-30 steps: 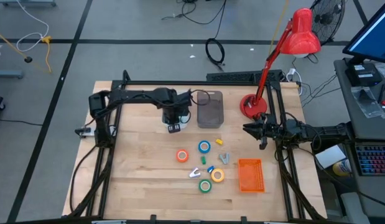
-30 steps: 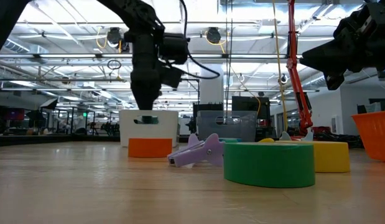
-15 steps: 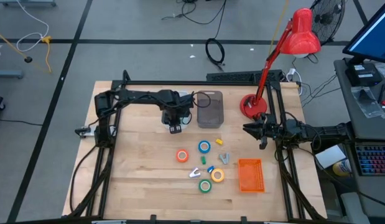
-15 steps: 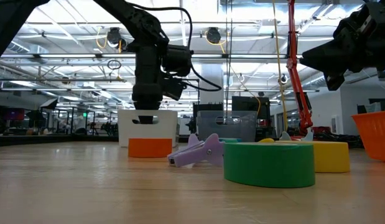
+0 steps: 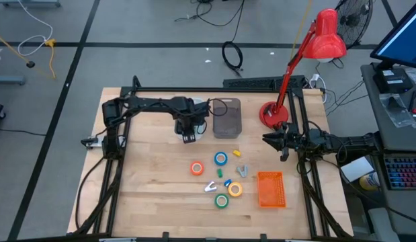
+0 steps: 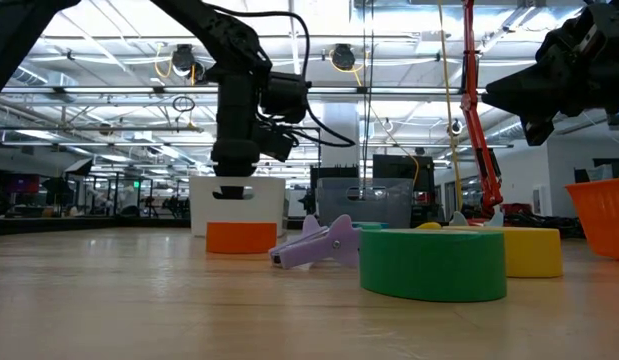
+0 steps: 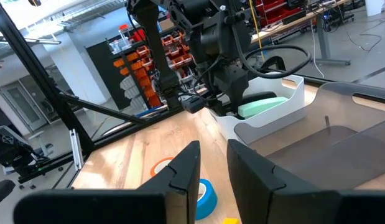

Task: Pick and place Stapler, Stapler remover, tape
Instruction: Put the green stapler into the white bin

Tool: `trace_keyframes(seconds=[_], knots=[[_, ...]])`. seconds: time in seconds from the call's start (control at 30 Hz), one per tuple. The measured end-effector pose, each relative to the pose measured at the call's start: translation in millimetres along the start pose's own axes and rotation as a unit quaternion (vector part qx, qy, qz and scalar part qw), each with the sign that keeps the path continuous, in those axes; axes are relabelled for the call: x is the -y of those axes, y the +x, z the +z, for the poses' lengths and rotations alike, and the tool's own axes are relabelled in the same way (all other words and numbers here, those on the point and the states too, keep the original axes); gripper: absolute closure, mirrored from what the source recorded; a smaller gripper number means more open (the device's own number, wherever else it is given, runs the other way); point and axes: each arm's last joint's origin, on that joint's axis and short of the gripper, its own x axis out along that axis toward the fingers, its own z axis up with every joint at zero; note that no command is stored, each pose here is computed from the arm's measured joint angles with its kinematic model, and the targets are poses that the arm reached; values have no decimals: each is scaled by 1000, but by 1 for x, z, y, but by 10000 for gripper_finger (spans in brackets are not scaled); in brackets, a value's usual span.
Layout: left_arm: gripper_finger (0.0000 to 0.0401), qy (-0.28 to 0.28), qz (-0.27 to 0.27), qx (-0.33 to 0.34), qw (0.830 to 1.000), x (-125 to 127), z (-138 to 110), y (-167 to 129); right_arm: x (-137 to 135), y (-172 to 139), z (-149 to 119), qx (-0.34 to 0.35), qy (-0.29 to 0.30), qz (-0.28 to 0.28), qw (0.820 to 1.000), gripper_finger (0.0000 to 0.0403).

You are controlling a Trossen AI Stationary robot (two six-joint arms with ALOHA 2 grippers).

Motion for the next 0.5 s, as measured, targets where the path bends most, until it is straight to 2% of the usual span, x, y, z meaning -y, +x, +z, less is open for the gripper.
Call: trace_keyframes(seconds=[0.3,0.5], knots=[[220,0,0,4,1000,-1,8,-26,0,0,0,0,0,0,1000,330],[220,-2,11,-14,1000,-3,10,-55,0,0,0,0,0,0,1000,330]])
